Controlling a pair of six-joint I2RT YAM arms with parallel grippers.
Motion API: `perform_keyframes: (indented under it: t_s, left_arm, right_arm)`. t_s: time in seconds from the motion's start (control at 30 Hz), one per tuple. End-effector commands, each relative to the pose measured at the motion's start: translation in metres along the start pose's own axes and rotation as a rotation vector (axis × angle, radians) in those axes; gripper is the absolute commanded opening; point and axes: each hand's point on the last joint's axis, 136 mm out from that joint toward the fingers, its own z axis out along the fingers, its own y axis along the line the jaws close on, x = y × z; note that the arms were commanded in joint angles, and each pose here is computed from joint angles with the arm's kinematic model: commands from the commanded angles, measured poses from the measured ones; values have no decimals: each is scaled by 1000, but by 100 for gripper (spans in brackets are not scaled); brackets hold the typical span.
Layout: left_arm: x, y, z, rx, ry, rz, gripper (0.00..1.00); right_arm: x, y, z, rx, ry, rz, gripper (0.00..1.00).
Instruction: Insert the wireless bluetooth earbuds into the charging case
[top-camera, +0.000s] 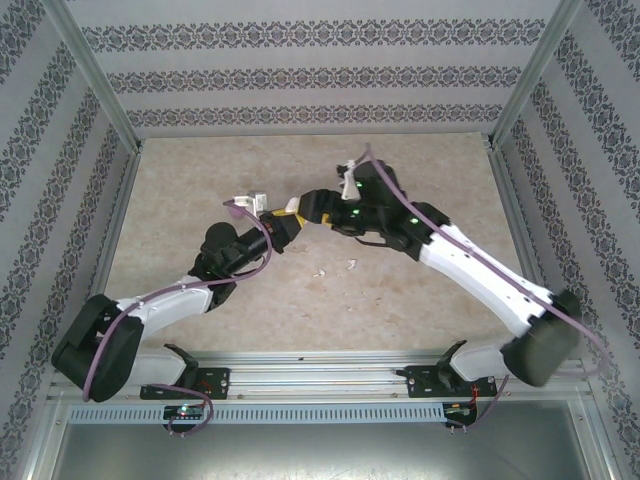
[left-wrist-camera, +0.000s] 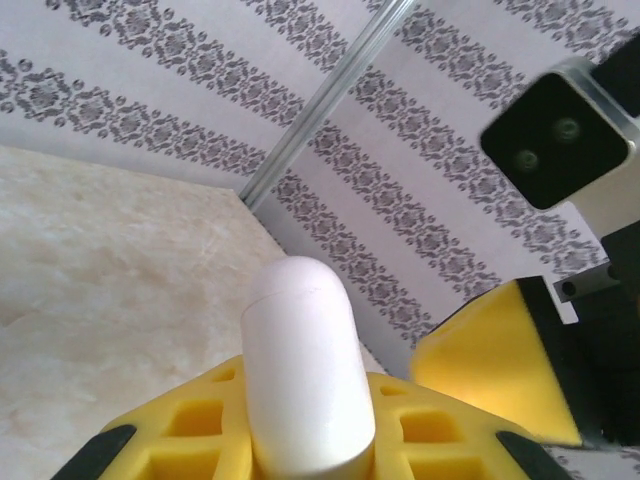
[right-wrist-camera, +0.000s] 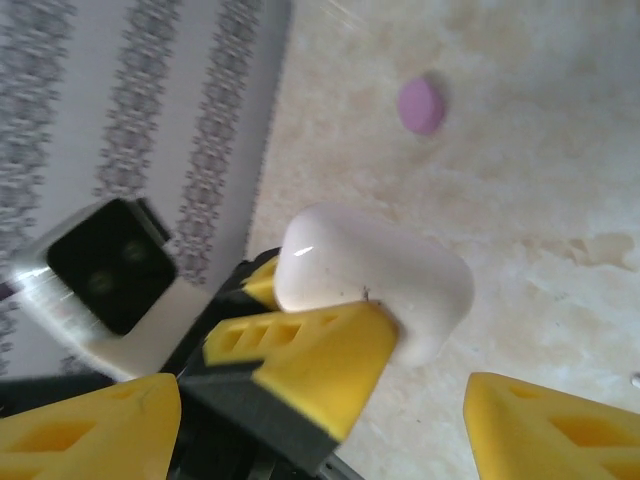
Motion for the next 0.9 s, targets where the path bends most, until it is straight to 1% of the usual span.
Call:
perform_keyframes:
  t_s: [0.0, 0.13, 0.23, 0.33, 0.43, 0.63, 0.87]
  left_arm:
    - [-23, -24, -3, 76, 9, -73, 10]
    - [-35, -45, -6, 162, 34, -147, 9]
    - [-41, -64, -5, 235, 63, -195, 9]
    - [-48, -80, -5, 305, 76, -232, 9]
    - [-56, -90, -6, 338, 73, -245, 9]
    - [-63, -100, -4, 376, 78, -254, 8]
    - [-68, -103, 0, 411, 71, -276, 8]
  right_arm:
    - [-16, 21, -35, -151, -93, -88, 69]
    - [-26, 26, -63, -258, -176, -128, 59]
    - [-28, 32, -70, -307, -189, -166, 57]
    - [-25, 40, -67, -362, -156, -178, 57]
    - [-23, 47, -62, -413, -124, -165, 54]
    - [-21, 49, -56, -443, -103, -155, 45]
    - [-14, 49, -45, -473, -55, -137, 41]
